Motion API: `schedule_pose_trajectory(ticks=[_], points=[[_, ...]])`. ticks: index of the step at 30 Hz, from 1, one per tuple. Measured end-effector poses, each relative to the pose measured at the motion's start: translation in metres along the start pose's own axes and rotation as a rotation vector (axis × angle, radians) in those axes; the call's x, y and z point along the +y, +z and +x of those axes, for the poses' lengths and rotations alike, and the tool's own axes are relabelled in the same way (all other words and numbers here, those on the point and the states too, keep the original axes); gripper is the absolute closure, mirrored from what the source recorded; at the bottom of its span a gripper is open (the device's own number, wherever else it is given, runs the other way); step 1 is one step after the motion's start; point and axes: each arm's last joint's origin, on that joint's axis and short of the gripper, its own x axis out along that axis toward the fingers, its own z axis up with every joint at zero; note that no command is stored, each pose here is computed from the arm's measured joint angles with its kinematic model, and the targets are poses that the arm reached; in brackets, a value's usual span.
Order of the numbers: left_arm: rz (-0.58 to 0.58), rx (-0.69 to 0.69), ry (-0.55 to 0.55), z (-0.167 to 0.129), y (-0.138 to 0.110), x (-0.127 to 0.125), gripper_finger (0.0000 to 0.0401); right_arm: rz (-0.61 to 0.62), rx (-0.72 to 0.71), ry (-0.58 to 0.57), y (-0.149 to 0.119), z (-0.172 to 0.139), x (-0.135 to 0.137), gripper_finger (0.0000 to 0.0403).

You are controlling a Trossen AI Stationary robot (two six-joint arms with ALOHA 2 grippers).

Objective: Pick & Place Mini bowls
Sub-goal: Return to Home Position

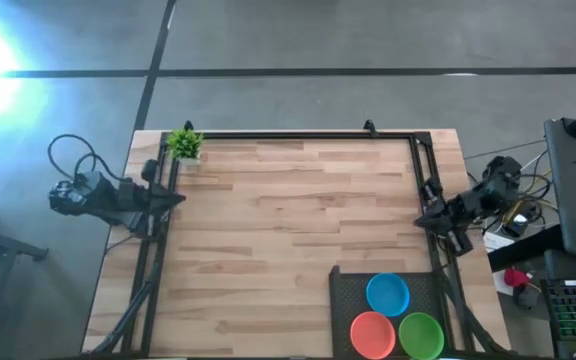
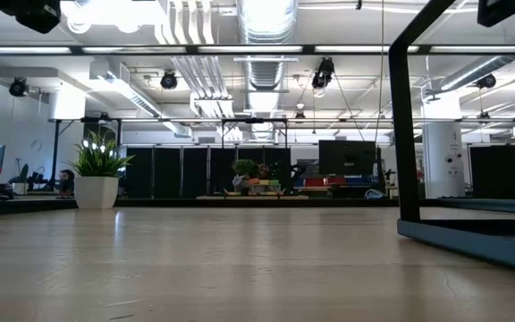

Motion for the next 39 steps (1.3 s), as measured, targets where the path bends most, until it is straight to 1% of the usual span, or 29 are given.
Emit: schedule_pose_trajectory(ticks=[4,8,12,20,27,34,39], points=[[0.003,0.017,-0.003,0.005,-0.011,-0.003,0.0401,-0.032,0.019,-0.001,-0.016,0.003,0.002,0.0394],[0.010,0.035,-0.006,0.009,-0.020,-0.006,0.0401,-0.088,-0.001,-0.002,-0.029,0.005,0.003,0.0394],[0.013,0.047,-0.009,0.012,-0.029,-0.008,0.0401,-0.121,-0.010,0.001,-0.034,0.006,0.004,0.0394],[0.024,0.075,-0.014,0.018,-0.047,-0.013,0.0401,-0.120,-0.002,0.002,-0.036,0.006,0.004,0.0394],[0.027,0.071,-0.013,0.024,-0.069,-0.019,0.0401,-0.114,-0.016,0.001,-0.030,0.005,0.004,0.0394],[0.028,0.073,-0.014,0.028,-0.088,-0.024,0.0401,-0.099,0.027,0.006,-0.047,0.007,0.005,0.0394],[0.035,0.062,-0.011,0.029,-0.095,-0.025,0.0401,-0.090,0.049,0.007,-0.056,0.008,0.006,0.0394]])
